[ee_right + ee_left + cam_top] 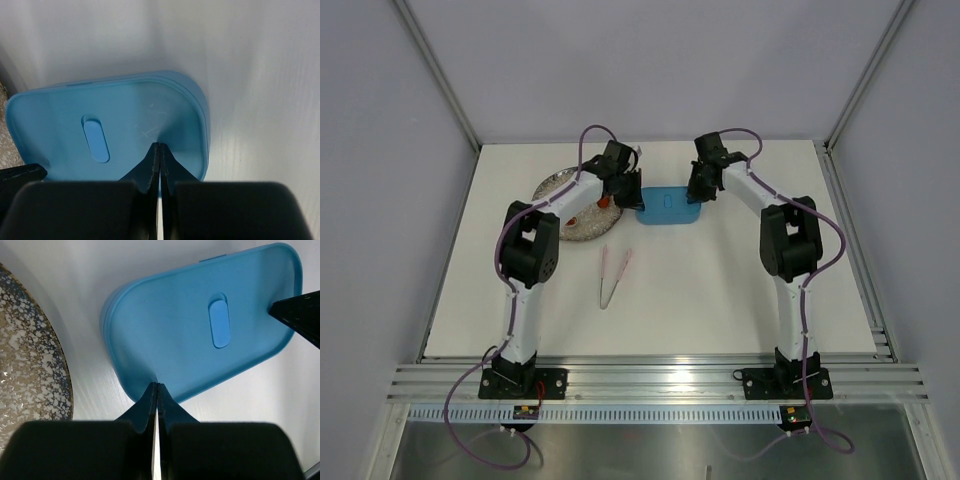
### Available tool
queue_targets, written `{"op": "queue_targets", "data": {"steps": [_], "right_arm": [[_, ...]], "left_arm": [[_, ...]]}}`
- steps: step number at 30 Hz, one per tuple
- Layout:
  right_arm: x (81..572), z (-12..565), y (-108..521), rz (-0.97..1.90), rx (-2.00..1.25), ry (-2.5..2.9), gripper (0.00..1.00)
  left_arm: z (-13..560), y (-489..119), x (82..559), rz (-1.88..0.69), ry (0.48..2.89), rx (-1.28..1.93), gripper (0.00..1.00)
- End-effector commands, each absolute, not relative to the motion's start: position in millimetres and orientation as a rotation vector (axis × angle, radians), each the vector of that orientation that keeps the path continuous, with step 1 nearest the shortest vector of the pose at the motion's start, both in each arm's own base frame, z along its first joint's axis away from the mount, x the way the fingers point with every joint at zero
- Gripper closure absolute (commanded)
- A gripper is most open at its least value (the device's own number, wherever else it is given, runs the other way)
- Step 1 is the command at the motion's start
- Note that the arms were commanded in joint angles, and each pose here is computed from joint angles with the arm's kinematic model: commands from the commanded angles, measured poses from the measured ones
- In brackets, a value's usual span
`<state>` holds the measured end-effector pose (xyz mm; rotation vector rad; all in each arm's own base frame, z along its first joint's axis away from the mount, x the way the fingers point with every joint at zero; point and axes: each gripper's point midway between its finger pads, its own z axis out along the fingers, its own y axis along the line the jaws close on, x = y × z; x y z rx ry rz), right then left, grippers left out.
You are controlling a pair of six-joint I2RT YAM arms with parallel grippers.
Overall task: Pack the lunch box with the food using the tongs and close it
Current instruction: Close the box lid on the packing box.
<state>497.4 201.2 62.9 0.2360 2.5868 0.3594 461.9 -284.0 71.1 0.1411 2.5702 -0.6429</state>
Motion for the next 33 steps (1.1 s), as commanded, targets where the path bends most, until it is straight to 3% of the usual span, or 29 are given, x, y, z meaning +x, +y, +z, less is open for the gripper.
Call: {"op": "queue_targets", "data": {"steps": [1, 5, 10, 19, 22, 25, 28, 31, 33], "right_arm": [[493.9, 110.9, 201.8, 0.37, 0.213, 2.513, 0.98], [493.8, 148.5, 205.9, 0.411, 0.201, 2.43, 0.96], [490.5, 149.0, 210.0, 0.417, 0.191, 2.429, 0.92], [478.4, 45.9, 210.4, 0.319, 0.211, 2.649, 0.91], [468.6, 37.6, 206.3, 0.307, 0.216, 2.669, 0.91], [469.6, 76.9, 207.5, 0.348, 0.207, 2.592, 0.91], [472.2, 120.6, 208.6, 0.389, 0.202, 2.509, 0.89], [470.8, 182.4, 200.7, 0.408, 0.214, 2.377, 0.77], [463.6, 219.0, 189.1, 0.386, 0.233, 2.292, 0.54]], "left_arm": [[129.1, -285.8, 464.9, -0.674, 2.446, 0.175, 1.0], [156.2, -283.1, 460.8, -0.679, 2.392, 0.185, 1.0], [171.2, -277.9, 457.2, -0.674, 2.349, 0.179, 1.0], [97.7, -288.9, 470.4, -0.656, 2.509, 0.147, 1.0], [69.6, -282.3, 463.2, -0.601, 2.57, 0.147, 1.0], [65.6, -274.8, 454.6, -0.565, 2.6, 0.161, 1.0], [96.1, -272.2, 455.0, -0.564, 2.544, 0.173, 1.0], [146.3, -268.8, 453.4, -0.572, 2.455, 0.2, 1.0], [175.3, -267.0, 448.5, -0.578, 2.402, 0.222, 1.0]]}}
